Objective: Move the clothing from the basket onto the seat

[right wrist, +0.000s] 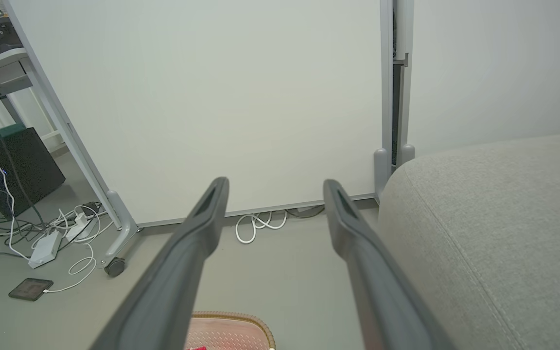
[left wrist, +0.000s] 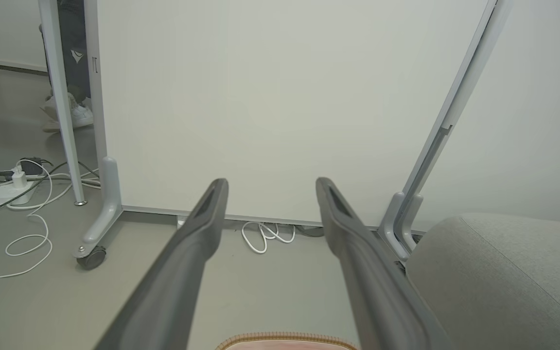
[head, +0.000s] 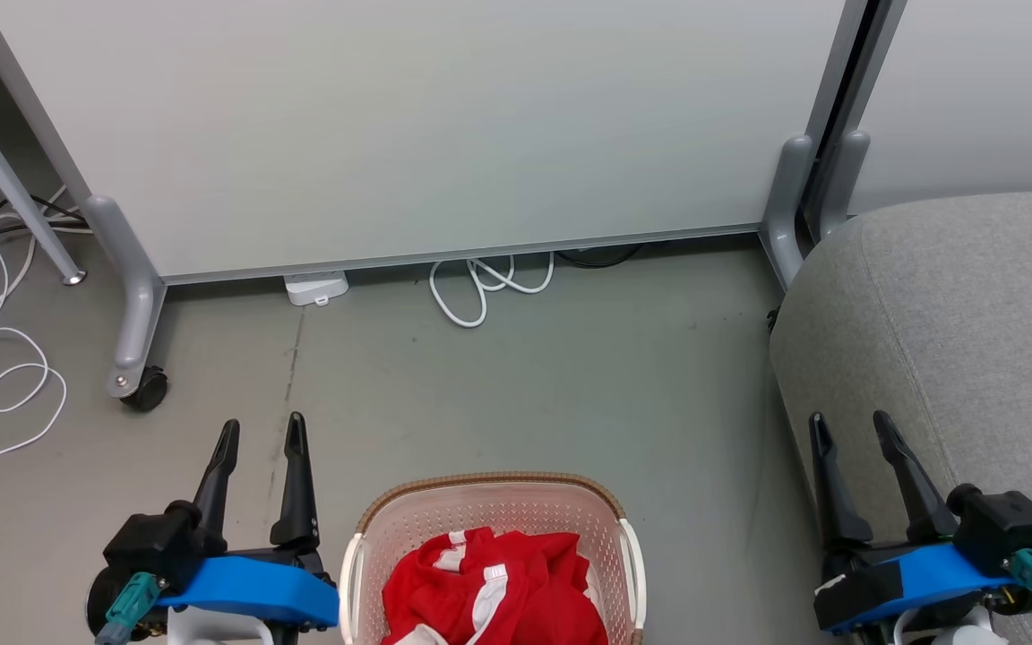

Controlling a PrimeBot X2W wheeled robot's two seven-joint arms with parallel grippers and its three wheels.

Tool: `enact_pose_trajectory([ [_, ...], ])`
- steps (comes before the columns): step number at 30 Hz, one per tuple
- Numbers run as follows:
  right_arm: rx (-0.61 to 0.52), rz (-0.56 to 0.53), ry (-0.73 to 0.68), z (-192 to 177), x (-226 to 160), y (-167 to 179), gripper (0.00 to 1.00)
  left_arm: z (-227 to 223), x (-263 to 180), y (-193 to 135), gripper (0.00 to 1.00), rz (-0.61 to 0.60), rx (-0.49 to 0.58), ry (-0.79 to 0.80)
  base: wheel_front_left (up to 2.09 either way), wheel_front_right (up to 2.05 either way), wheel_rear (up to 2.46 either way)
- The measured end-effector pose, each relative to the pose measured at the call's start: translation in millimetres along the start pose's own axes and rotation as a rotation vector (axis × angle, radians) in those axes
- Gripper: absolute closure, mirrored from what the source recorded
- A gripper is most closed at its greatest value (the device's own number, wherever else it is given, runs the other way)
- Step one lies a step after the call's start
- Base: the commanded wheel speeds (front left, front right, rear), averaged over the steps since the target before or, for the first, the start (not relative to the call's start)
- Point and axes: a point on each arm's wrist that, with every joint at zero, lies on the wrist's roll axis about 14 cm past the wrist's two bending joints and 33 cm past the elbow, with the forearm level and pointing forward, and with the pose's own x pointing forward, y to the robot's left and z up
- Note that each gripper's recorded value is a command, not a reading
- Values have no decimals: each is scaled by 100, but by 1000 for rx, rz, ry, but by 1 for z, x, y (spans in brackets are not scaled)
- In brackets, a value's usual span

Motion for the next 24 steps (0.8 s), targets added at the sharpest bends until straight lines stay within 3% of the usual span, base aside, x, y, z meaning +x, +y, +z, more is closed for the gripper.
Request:
enact_pose_trajectory([
  [24,-119,26,-17,2,1,2,0,-8,-2,0,0,-14,84,12,0,0,0],
])
